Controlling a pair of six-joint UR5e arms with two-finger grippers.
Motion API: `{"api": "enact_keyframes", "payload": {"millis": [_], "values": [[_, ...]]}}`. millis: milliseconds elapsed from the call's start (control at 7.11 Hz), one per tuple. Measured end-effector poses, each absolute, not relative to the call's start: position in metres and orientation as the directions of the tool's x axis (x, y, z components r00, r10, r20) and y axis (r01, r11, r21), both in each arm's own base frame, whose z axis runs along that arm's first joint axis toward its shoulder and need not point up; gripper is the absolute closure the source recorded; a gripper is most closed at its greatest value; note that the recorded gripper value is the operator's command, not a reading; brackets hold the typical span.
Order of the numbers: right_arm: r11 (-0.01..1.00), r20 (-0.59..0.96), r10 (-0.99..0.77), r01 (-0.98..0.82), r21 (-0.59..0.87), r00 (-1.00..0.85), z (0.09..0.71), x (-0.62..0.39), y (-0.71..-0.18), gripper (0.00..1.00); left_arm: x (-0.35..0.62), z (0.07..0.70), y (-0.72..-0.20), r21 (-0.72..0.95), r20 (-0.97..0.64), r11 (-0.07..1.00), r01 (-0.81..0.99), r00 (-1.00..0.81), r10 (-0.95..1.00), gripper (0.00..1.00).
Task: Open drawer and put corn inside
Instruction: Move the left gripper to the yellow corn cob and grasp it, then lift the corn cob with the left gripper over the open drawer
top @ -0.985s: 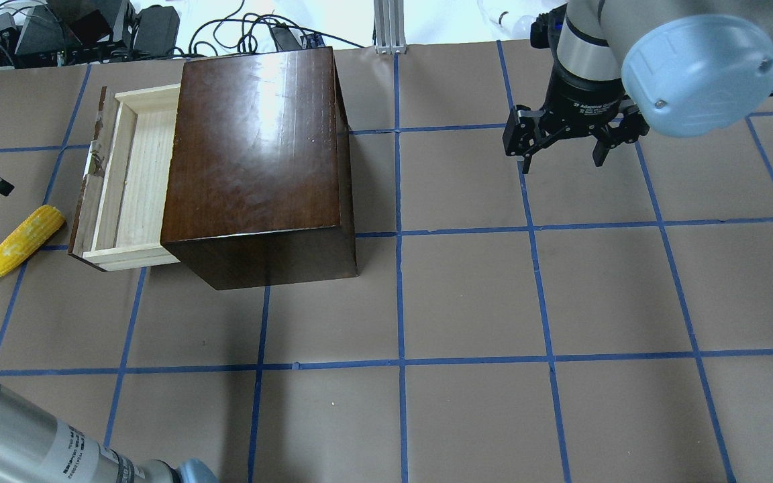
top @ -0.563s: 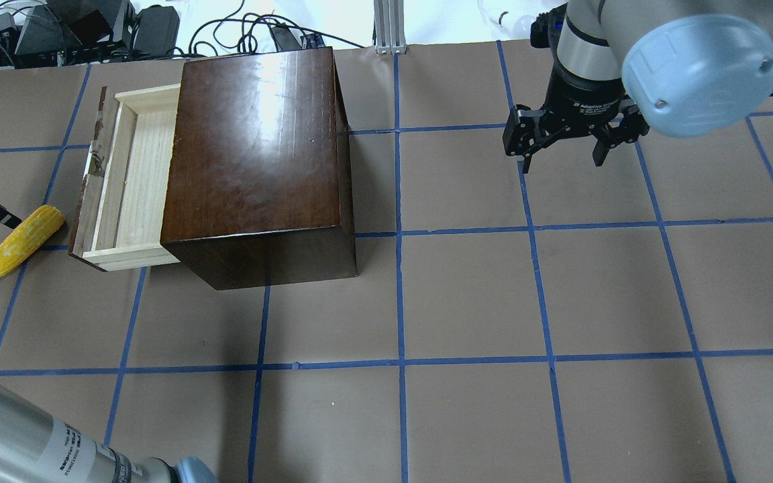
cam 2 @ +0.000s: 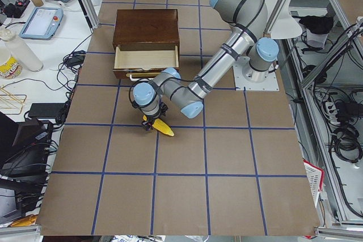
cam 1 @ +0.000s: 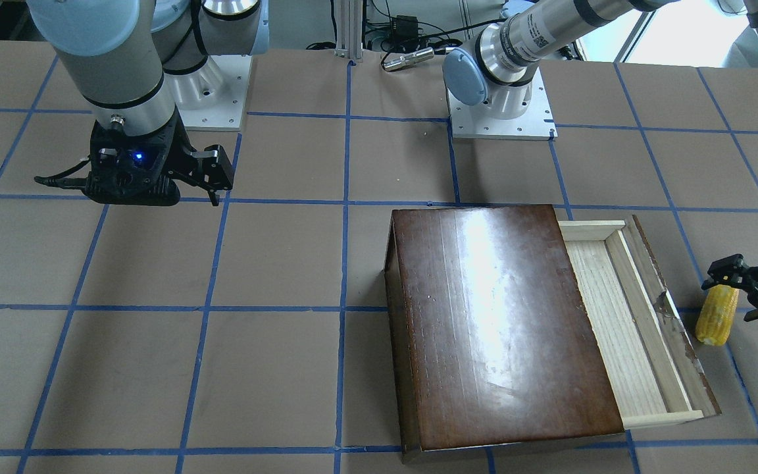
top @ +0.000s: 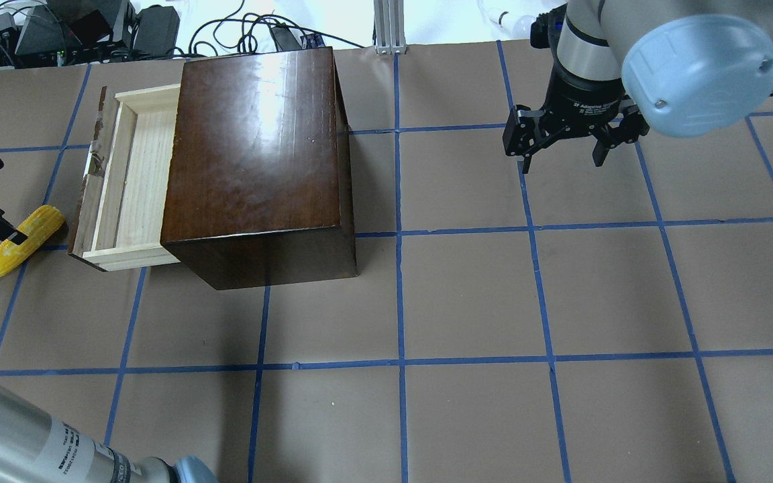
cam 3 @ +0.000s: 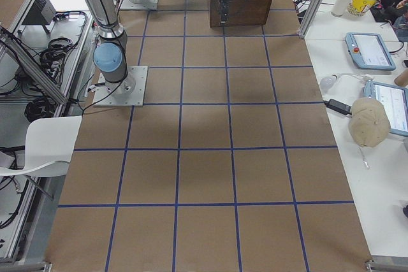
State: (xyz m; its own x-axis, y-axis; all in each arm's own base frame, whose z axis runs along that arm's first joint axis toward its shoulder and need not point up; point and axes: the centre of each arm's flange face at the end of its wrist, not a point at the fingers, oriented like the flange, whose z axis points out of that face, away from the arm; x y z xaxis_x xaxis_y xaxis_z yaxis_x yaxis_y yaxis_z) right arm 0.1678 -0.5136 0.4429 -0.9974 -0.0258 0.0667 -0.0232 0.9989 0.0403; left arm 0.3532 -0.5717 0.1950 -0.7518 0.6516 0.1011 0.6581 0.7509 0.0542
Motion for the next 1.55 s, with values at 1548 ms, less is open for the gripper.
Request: {"api": "enact_keyframes", "payload": {"millis": [1548], "values": [[0.999, 0.066, -0.026, -0.023, 0.04, -0.997, 0.443, 0.168, -0.513, 0.0, 0.313, 0.357, -0.618, 0.044, 0.038, 0.927, 0.373, -0.928, 0.372, 1.0]]}}
